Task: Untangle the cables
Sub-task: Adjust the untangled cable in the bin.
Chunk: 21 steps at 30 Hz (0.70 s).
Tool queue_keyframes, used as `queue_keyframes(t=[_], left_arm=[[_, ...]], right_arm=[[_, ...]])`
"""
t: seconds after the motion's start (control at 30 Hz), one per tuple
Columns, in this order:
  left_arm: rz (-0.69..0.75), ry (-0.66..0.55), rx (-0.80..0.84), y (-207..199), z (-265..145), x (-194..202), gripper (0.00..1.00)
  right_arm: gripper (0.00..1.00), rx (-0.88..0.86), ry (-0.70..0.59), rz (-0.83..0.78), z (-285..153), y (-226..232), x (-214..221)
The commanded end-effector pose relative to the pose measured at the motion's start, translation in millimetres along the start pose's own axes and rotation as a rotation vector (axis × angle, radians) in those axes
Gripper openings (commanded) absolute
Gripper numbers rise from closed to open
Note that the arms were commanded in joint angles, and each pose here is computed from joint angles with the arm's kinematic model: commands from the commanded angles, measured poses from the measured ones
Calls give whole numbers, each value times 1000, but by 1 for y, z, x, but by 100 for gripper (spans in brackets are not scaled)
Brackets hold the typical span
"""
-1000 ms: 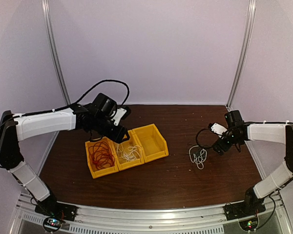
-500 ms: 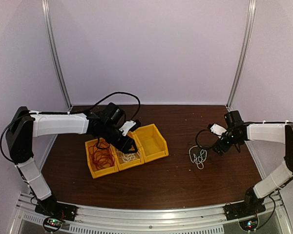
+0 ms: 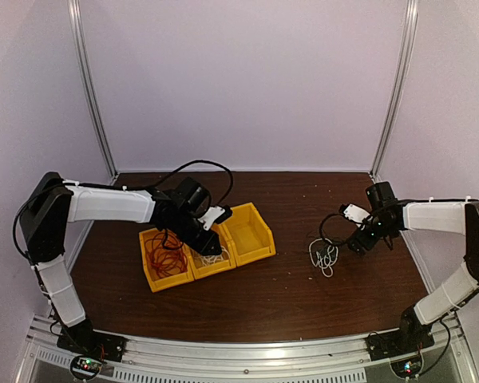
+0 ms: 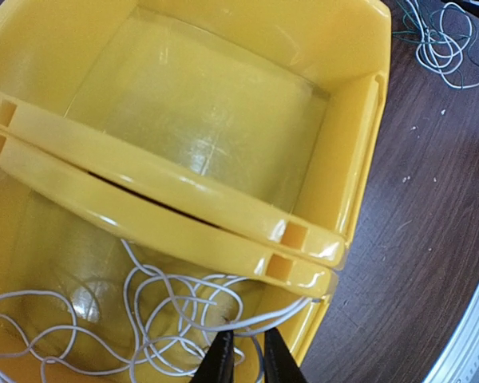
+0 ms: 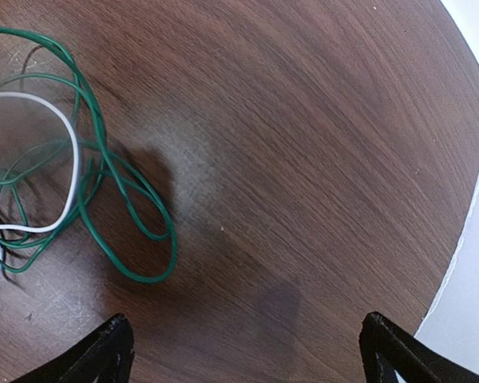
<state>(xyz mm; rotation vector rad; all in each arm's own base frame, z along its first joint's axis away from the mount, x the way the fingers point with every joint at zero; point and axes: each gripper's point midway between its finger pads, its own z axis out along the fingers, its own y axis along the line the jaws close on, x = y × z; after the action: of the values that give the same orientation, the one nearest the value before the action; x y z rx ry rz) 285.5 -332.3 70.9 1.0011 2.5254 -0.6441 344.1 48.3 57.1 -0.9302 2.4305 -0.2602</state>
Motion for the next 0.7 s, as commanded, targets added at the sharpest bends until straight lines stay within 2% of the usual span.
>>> queue_keyframes(t=[0.0, 0.13, 0.43, 0.57, 0.6, 0.67], left_arm=[[30, -56, 0, -1, 1, -15, 9], [26, -51, -11, 2, 2, -12, 0], [2, -2, -159, 32, 8, 0, 0], [-11, -4, -150, 30, 6, -2, 0], [-11, -13, -142, 28, 2, -6, 2], [-8, -59, -134, 21, -14, -19, 11]], right_arm=[[100, -10, -6, -6, 0, 1, -5], [100, -13, -4, -7, 1, 2, -5], [100, -17, 1, -9, 2, 3, -4], [100, -17, -3, -9, 1, 3, -5], [100, -17, -5, -7, 0, 3, -5], [100, -13, -11, -5, -1, 1, -7]])
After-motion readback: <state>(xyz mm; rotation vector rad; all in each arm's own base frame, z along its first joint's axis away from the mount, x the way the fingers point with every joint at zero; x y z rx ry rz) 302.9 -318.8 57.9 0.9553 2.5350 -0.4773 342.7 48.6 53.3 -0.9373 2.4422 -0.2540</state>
